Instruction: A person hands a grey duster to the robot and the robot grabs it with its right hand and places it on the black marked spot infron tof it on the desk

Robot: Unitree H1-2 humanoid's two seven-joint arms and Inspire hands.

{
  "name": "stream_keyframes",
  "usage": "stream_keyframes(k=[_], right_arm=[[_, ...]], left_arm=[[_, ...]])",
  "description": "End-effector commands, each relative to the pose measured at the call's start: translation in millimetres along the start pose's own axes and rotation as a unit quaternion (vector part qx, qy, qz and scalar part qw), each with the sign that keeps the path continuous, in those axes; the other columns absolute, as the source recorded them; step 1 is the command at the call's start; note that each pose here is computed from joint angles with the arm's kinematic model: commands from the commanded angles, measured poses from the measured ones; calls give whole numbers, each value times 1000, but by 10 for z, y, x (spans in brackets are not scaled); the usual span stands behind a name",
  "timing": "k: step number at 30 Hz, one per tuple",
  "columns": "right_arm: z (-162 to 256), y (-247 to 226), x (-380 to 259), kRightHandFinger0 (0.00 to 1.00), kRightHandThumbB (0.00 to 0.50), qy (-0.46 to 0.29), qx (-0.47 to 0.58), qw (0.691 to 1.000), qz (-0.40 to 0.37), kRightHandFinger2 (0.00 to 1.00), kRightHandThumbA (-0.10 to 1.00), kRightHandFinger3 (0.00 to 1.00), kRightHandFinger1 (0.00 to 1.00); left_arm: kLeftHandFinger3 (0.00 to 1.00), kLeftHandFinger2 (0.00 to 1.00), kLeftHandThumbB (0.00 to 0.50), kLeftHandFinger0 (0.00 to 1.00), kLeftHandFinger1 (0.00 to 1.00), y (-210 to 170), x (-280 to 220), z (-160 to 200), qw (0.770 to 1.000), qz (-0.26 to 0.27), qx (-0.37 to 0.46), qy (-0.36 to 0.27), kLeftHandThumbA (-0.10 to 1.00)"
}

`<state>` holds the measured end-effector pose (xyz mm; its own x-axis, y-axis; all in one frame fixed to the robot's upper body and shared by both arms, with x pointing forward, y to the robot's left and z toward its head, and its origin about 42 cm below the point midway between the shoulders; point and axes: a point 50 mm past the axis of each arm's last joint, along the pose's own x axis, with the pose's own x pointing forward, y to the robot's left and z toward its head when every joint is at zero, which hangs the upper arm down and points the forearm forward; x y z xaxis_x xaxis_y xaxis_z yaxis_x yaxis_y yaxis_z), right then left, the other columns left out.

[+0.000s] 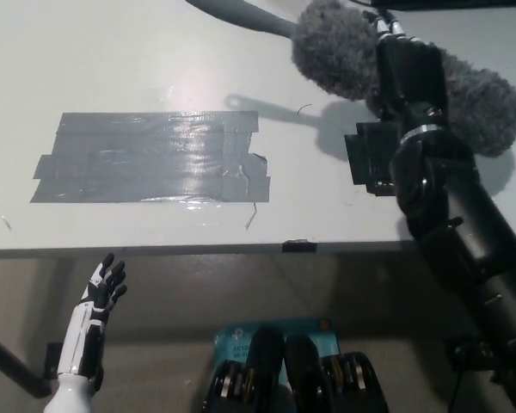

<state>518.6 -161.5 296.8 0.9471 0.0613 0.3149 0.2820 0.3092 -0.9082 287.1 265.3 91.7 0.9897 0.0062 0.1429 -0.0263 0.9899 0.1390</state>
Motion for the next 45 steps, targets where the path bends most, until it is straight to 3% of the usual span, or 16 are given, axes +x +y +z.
stream_keyframes(k=[1, 4, 10, 15, 18, 23, 25, 27, 30, 31, 32, 33, 34, 35, 37, 45], right_arm=[[-101, -343, 149, 25, 238, -42, -34, 997, -56, 948, -100, 850, 522], [-249, -342, 154, 14, 244, -41, -45, 997, -54, 904, -100, 842, 472], [-437, -399, 174, 0, 233, -38, -61, 996, -43, 963, -100, 933, 497], [-589, -298, 155, 17, 244, -20, -68, 997, -19, 961, -100, 887, 513], [-597, -212, 150, 37, 226, -17, -61, 998, -2, 992, -100, 930, 538], [-524, -2, 145, 4, 244, -31, -54, 998, 16, 969, -100, 929, 512], [-489, 90, 137, 152, 230, -34, -54, 997, 32, 1000, -100, 952, 606], [-453, 186, 129, 122, 237, -33, -55, 996, 56, 817, -100, 842, 455], [-428, 306, 111, 1, 239, -25, -44, 995, 88, 676, -100, 672, 330], [-420, 342, 110, 53, 235, -21, -43, 993, 110, 673, -40, 700, 357], [-412, 399, 113, 244, 246, -5, -40, 983, 178, 882, 173, 924, 569], [-413, 444, 129, 596, 329, 17, -40, 969, 243, 1000, 549, 1000, 909], [-411, 451, 140, 914, 393, 20, -39, 962, 271, 1000, 698, 1000, 1000], [-413, 459, 138, 1000, 443, 26, -33, 954, 296, 1000, 724, 1000, 1000], [-422, 458, 139, 1000, 497, 33, -24, 948, 316, 1000, 733, 1000, 1000], [-475, 370, 143, 1000, 500, 42, -27, 943, 328, 1000, 767, 1000, 1000]], left_arm=[[1000, 1000, 57, 1000, 1000, 40, 76, 128, 1000, -8, 3, -25, 990], [1000, 1000, 62, 1000, 1000, 42, 84, 128, 1000, -9, 2, -25, 988], [1000, 1000, 68, 1000, 1000, 67, 95, 132, 1000, -7, 5, -24, 989], [1000, 1000, 67, 1000, 1000, 57, 90, 128, 1000, -7, 3, -22, 985], [1000, 1000, 61, 1000, 1000, 61, 79, 123, 1000, -7, 3, -22, 976], [1000, 1000, 67, 1000, 1000, 59, 99, 137, 1000, -6, 4, -22, 974], [1000, 1000, 70, 1000, 1000, 53, 105, 145, 1000, -6, 3, -21, 976], [1000, 1000, 69, 1000, 1000, 51, 112, 150, 1000, -6, 4, -23, 977], [1000, 1000, 64, 1000, 1000, 49, 117, 159, 1000, -7, 5, -25, 978], [1000, 1000, 62, 1000, 1000, 48, 119, 161, 1000, -7, 4, -25, 972], [1000, 1000, 57, 1000, 1000, 51, 121, 168, 1000, -7, 4, -26, 970], [1000, 1000, 56, 1000, 1000, 54, 122, 167, 1000, -8, 7, -26, 971], [1000, 1000, 58, 1000, 1000, 59, 132, 175, 1000, -8, 7, -27, 971], [1000, 1000, 59, 1000, 1000, 59, 136, 181, 1000, -8, 5, -27, 968], [1000, 1000, 71, 1000, 1000, 65, 159, 191, 1000, -6, 4, -28, 961], [1000, 1000, 66, 1000, 1000, 85, 172, 194, 1000, -4, 5, -26, 953]])
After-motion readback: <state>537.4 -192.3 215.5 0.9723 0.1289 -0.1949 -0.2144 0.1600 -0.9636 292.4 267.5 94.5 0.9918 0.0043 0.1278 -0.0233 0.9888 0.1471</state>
